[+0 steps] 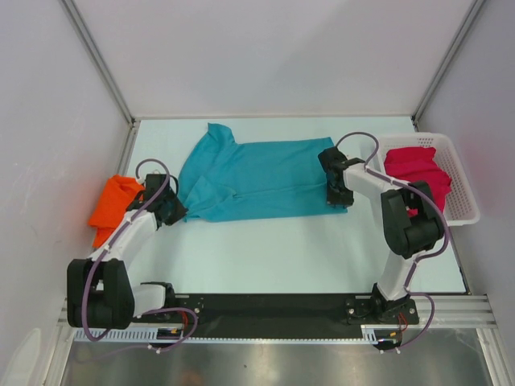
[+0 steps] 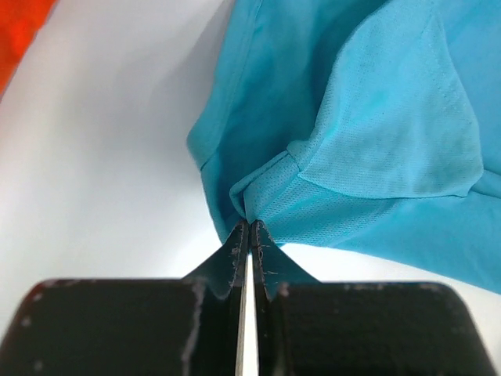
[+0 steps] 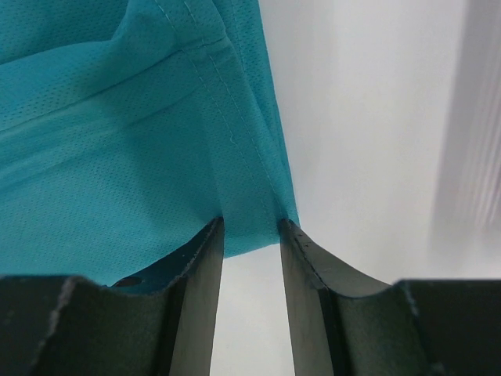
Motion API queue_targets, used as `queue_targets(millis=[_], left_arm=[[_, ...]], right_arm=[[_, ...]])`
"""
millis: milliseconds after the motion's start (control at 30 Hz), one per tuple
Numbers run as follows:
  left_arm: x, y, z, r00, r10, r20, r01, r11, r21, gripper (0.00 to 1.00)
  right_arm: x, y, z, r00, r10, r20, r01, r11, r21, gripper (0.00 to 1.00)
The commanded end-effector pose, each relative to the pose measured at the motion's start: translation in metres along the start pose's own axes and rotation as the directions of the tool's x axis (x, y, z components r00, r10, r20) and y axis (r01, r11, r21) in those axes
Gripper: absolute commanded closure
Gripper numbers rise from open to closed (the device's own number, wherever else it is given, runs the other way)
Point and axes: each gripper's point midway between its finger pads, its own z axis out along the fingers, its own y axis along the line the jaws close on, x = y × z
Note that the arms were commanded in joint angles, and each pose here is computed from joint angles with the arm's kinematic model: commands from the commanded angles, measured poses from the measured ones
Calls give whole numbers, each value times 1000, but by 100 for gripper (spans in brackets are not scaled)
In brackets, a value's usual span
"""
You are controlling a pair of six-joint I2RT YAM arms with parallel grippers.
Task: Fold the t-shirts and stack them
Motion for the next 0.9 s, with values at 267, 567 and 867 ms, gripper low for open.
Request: queue_targets(millis=[267, 567, 867], left_arm=[[12, 7, -3, 1000, -2, -25, 2, 1000, -3, 93], [17, 10, 1, 999, 0, -39, 0, 1000, -4, 92], [19, 13, 4, 999, -2, -44, 2, 1000, -9, 92]], right_arm=[[-8, 1, 10, 1000, 12, 22, -12, 1000, 15, 59], [-7, -12, 5, 999, 17, 37, -19, 999, 50, 59], [0, -21, 8, 1000, 16, 20, -18, 996, 89, 59]])
